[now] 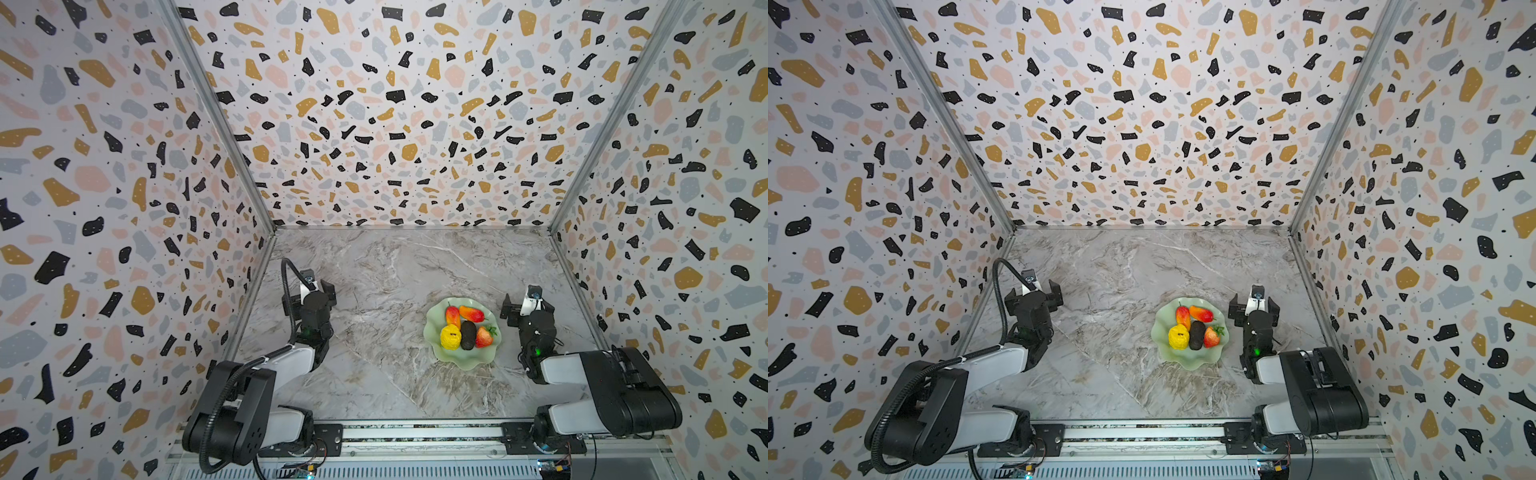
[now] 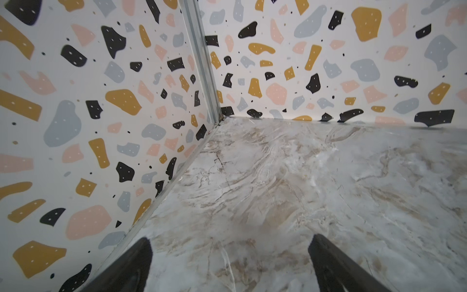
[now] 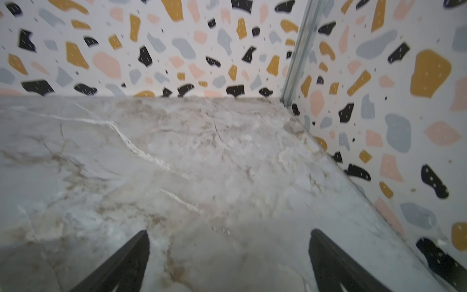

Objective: Place and organize the fake fruits in the fruit bowl

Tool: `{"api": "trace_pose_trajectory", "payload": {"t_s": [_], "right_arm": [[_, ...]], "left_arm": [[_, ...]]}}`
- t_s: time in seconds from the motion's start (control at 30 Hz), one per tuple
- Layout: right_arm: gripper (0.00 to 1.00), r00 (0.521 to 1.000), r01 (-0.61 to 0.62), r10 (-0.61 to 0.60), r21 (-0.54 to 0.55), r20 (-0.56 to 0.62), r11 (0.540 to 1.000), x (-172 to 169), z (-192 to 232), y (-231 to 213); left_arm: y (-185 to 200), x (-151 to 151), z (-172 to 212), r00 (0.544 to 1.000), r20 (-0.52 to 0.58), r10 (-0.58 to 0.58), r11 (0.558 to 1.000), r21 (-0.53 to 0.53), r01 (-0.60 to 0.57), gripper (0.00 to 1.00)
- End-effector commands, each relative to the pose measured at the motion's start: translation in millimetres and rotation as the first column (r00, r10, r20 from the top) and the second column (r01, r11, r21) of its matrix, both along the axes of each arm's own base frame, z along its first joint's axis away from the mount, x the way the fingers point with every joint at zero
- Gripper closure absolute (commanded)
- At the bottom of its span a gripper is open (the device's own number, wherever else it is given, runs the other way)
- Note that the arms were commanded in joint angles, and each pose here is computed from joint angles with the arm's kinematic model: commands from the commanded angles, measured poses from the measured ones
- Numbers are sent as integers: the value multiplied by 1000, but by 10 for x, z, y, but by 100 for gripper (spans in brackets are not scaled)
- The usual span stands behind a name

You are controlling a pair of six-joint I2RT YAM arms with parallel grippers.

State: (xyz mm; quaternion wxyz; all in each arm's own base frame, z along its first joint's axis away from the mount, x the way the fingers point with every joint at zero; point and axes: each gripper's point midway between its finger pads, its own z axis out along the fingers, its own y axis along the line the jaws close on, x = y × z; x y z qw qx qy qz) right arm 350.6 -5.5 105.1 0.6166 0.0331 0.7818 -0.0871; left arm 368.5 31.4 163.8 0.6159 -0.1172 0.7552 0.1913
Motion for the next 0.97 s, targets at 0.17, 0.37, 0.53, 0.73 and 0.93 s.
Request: {"api": "trace_pose_trajectory", "payload": {"t_s": [0.17, 0.37, 0.53, 0.73, 0.93], "right_arm": [[1, 984, -99, 96, 14, 147, 995, 146, 272, 92], [1, 991, -104, 101, 26, 91, 994, 153, 184, 90], [1, 991, -99, 97, 13, 96, 995, 152, 201, 108], [1, 991, -99, 97, 11, 87, 995, 167, 180, 119], [1, 991, -96, 95, 13, 94, 995, 159, 195, 108]], "left_arm": [[122, -281, 197, 992, 125, 30, 999, -39, -26, 0], [208, -434, -80, 989, 139, 59, 996, -70, -49, 0], [148, -367, -236, 986, 164, 7, 997, -72, 5, 0], [143, -311, -293, 994, 110, 3, 997, -77, 5, 0], [148, -330, -277, 993, 121, 4, 997, -78, 5, 0]]}}
